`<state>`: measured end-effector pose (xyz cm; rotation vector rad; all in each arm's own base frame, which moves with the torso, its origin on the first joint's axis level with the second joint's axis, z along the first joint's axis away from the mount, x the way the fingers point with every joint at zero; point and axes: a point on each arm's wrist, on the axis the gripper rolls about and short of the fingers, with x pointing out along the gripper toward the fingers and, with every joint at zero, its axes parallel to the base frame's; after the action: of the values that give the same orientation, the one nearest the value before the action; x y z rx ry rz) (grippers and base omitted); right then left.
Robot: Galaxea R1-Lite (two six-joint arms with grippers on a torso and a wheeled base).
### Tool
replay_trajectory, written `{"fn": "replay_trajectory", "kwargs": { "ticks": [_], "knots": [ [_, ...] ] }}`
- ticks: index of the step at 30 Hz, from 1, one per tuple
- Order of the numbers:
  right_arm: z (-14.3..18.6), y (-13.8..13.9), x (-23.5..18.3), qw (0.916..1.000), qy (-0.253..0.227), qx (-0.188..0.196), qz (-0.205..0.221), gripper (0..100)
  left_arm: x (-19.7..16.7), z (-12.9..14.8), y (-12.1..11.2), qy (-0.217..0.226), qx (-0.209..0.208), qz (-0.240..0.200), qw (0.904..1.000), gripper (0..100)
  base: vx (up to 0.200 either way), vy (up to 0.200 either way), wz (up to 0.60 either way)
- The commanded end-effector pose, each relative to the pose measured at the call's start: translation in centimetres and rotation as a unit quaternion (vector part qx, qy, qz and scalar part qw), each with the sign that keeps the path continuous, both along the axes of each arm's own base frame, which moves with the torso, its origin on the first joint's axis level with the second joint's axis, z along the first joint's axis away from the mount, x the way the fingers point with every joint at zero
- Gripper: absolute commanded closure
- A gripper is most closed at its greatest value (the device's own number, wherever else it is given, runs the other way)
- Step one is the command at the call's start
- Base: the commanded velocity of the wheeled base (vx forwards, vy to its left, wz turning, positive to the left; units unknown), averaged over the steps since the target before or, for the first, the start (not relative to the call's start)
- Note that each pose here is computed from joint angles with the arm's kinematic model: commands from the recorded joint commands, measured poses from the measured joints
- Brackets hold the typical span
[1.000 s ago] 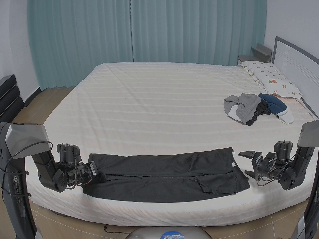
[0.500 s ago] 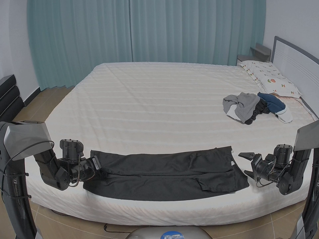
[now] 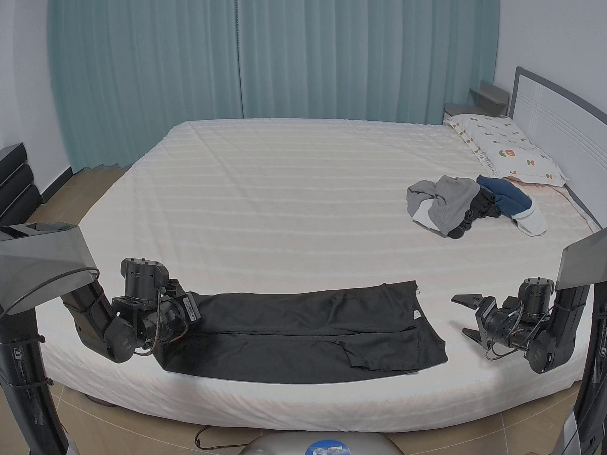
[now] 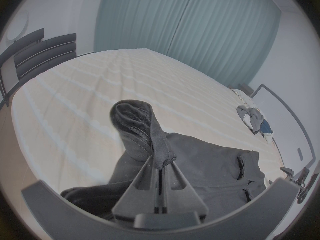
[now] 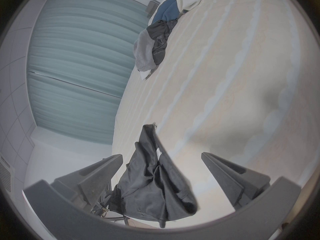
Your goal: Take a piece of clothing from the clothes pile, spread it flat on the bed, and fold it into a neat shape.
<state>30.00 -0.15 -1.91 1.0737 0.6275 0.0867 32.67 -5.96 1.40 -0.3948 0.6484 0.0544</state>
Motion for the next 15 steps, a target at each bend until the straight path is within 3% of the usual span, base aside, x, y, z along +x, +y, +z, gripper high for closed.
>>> {"fn": "replay_trajectory", "kwargs": {
  "ticks": [1,5,15],
  "knots": [
    [0.0,0.0,0.0,1.0000,0.000,0.000,0.000,0,-0.2,1.6,-1.8,-0.010,0.008,-0.012,0.9998,100,0.000,-0.200,0.00],
    [0.0,0.0,0.0,1.0000,0.001,0.000,0.000,0,0.0,1.8,-3.0,-0.013,0.028,-0.004,0.9995,100,0.000,-0.200,0.00],
    [-0.2,0.1,0.0,1.0000,0.003,-0.001,0.001,0,0.7,3.0,-7.0,0.024,0.030,-0.043,0.9983,100,0.000,-0.200,0.00]
  ]
}}
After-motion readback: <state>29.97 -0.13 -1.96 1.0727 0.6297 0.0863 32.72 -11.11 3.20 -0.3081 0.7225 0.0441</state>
